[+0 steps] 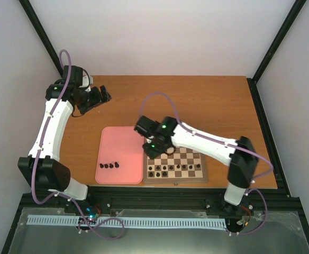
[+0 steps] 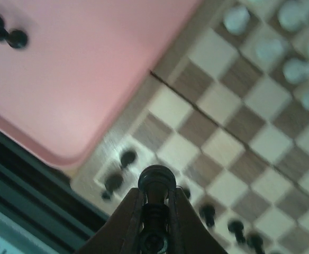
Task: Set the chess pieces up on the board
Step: Place the chess piece on the chessboard.
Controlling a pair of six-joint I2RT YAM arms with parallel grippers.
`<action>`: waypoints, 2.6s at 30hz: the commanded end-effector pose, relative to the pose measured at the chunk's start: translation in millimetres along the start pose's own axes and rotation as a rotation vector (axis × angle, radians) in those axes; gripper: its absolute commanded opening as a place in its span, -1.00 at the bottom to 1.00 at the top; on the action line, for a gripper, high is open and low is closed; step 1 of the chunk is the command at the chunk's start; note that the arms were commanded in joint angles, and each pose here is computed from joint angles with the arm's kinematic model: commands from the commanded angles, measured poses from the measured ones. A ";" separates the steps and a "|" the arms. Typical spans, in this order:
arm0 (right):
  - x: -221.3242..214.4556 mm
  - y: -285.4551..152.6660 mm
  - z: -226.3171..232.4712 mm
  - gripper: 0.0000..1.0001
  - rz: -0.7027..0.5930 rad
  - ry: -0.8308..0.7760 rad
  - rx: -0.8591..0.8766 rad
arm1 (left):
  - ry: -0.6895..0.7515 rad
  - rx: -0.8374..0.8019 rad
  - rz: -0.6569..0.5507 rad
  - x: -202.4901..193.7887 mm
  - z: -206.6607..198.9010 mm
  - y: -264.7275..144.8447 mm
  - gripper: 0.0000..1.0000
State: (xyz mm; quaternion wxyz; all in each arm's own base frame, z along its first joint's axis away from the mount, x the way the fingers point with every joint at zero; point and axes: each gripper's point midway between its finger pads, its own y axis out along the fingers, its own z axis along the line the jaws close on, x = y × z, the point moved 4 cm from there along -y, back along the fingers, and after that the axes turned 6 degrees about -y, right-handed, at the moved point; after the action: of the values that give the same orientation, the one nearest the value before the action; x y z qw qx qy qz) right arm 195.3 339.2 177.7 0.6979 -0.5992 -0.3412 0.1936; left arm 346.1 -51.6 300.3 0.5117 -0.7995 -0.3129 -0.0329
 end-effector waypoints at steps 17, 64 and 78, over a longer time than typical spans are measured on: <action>-120.3 25.8 -31.0 -0.94 0.120 0.275 -0.034 | 0.022 -0.032 -0.025 2.5 -8.4 -8.0 1.00; -122.5 32.7 -27.3 -0.45 0.134 0.254 -0.017 | 0.023 -0.031 -0.026 2.3 -8.4 -9.7 0.99; -51.5 -38.5 -10.8 0.17 -0.080 0.112 0.041 | 0.026 -0.040 -0.034 4.3 -11.4 -12.8 0.99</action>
State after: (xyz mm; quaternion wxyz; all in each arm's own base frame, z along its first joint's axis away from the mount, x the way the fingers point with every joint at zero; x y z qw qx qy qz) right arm 146.9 261.9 199.9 0.7516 -0.5847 -0.2822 0.1163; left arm 346.1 -52.1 300.4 0.5103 -0.8006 -0.3123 -0.0329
